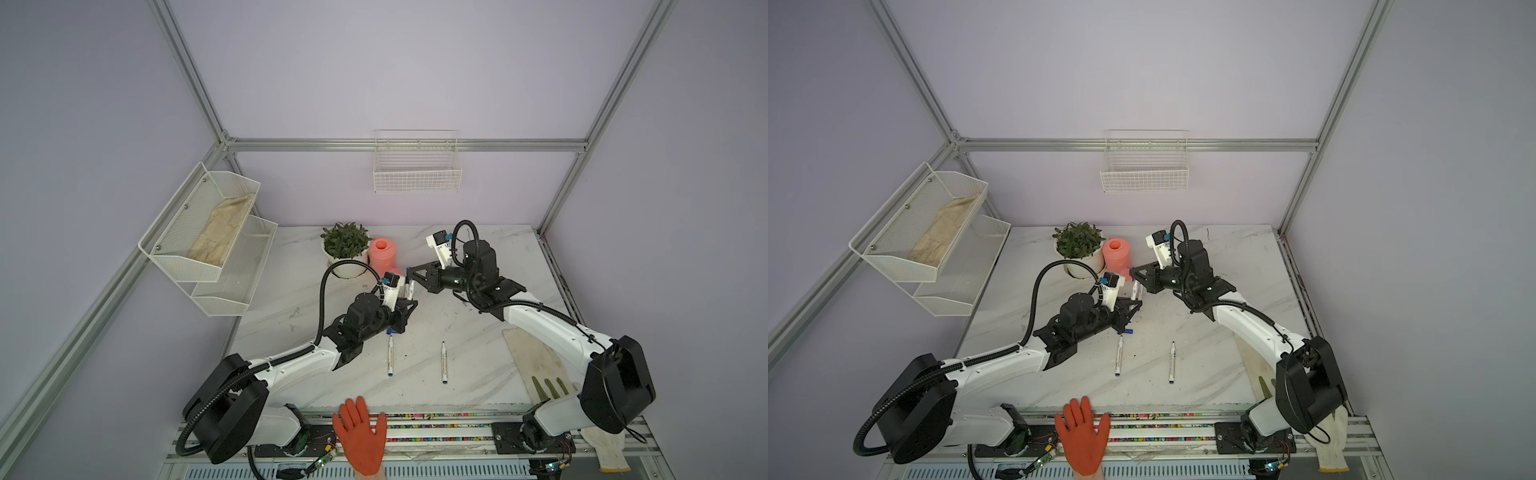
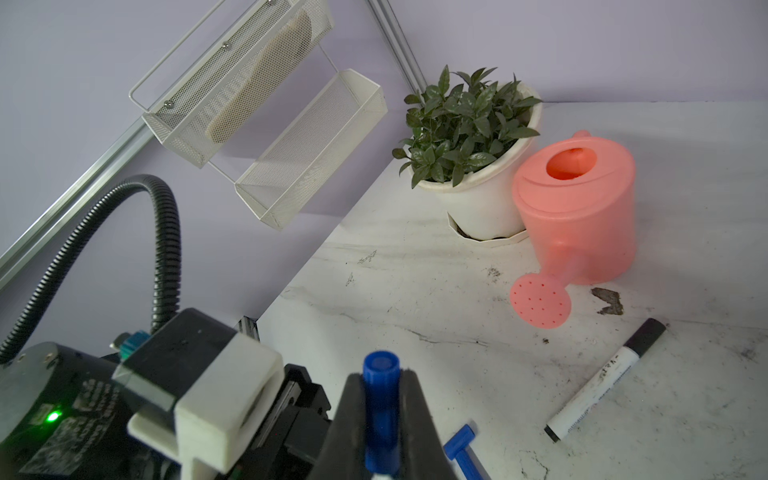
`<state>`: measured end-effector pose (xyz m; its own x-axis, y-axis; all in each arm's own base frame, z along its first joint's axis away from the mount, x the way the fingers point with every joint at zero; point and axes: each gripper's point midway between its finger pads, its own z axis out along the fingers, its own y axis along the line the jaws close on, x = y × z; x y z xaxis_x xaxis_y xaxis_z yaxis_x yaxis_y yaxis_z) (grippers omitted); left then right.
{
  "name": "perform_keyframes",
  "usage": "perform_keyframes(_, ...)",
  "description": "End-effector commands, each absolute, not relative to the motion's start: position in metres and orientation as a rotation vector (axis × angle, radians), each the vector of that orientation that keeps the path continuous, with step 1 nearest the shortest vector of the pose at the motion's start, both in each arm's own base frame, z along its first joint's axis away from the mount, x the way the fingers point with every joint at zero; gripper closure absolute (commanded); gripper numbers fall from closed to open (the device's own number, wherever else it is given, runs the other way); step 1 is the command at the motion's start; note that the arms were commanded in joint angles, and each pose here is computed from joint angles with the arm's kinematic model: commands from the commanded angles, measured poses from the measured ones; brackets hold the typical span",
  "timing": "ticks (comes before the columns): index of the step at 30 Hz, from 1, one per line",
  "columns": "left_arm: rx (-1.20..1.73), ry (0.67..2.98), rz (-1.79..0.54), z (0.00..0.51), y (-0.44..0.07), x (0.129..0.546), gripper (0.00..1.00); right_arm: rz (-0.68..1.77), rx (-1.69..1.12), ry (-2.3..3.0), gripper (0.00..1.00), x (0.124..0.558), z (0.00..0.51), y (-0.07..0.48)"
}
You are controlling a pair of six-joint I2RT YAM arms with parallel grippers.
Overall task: Insert the pens into the pen caps
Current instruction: 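Bring the blue cap over the marker tip held by the left gripper, then press the blue cap down onto the marker tip with the right gripper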
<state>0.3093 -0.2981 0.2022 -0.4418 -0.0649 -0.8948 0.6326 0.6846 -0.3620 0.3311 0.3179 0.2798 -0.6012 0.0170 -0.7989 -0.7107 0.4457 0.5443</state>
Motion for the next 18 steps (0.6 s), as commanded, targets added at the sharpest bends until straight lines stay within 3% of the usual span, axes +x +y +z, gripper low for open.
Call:
perform_keyframes(1,0.356,1.745,-0.887,0.241,-0.298,0.327,1.0,1.29,-0.639,1.944,1.0,0.312,0.28,0.32)
perform_keyframes(18,0.342,1.667,-0.907,0.262,-0.292,0.325,1.0,1.203,-0.56,2.007,1.0,0.327,0.262,0.306)
